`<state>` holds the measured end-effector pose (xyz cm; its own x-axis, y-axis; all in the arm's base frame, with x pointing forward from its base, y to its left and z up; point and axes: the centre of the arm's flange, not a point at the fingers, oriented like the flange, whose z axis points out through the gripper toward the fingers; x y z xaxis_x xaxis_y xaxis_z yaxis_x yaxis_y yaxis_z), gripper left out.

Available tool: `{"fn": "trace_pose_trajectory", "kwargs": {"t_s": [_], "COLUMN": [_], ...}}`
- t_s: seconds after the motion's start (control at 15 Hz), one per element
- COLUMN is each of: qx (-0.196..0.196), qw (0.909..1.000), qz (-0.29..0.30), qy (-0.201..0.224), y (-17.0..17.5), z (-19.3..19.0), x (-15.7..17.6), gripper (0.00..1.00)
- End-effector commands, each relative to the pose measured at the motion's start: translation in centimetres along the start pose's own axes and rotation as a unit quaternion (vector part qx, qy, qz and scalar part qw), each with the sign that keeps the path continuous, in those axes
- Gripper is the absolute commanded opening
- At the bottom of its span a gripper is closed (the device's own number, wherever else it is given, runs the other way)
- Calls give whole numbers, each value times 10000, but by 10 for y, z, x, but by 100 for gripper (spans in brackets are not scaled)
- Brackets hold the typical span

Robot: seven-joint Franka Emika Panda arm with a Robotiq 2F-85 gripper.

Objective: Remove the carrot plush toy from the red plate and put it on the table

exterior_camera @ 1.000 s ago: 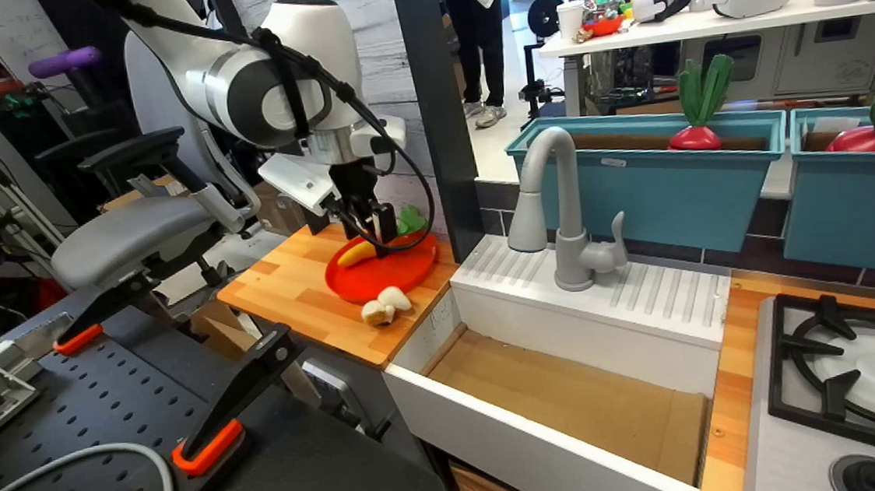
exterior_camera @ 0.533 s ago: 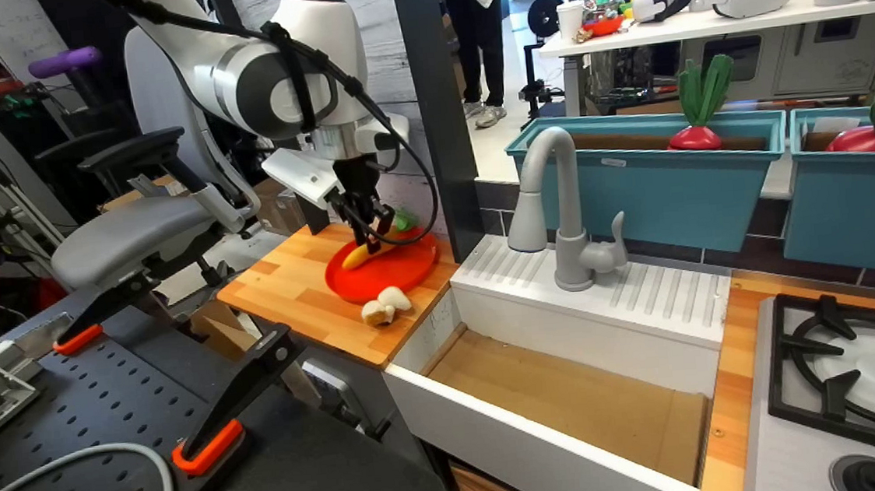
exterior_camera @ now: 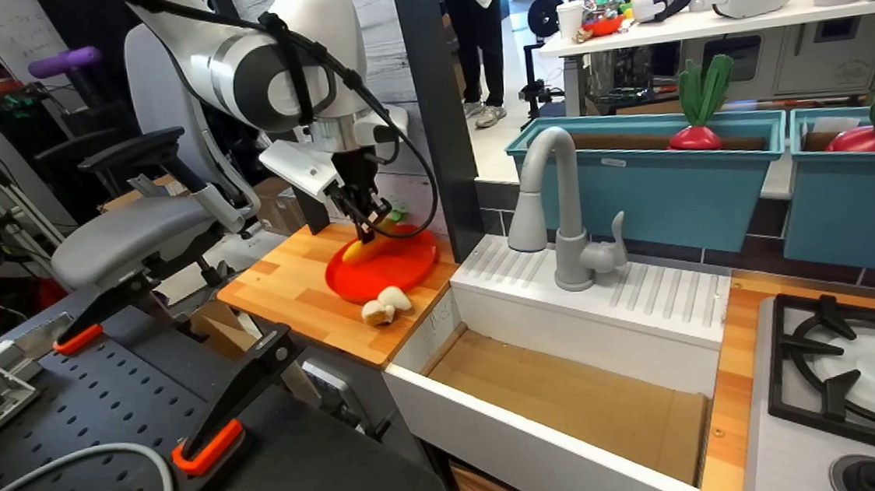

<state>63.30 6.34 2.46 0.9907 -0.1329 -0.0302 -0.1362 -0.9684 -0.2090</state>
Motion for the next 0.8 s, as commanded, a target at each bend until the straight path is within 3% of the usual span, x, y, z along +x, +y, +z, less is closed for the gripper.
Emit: {"fn": "trace_pose_trajectory", "kwargs": {"t_s": [0.0, 0.33, 0.73], "qx": [172, 241, 130], "qw": [9989, 9913, 9764], "qz": [-390, -1295, -2128], "qy": [179, -7, -346], "y": [-8, -37, -85], "z": [-37, -58, -28], "x": [-26, -62, -82], "gripper": [1, 1, 1]}}
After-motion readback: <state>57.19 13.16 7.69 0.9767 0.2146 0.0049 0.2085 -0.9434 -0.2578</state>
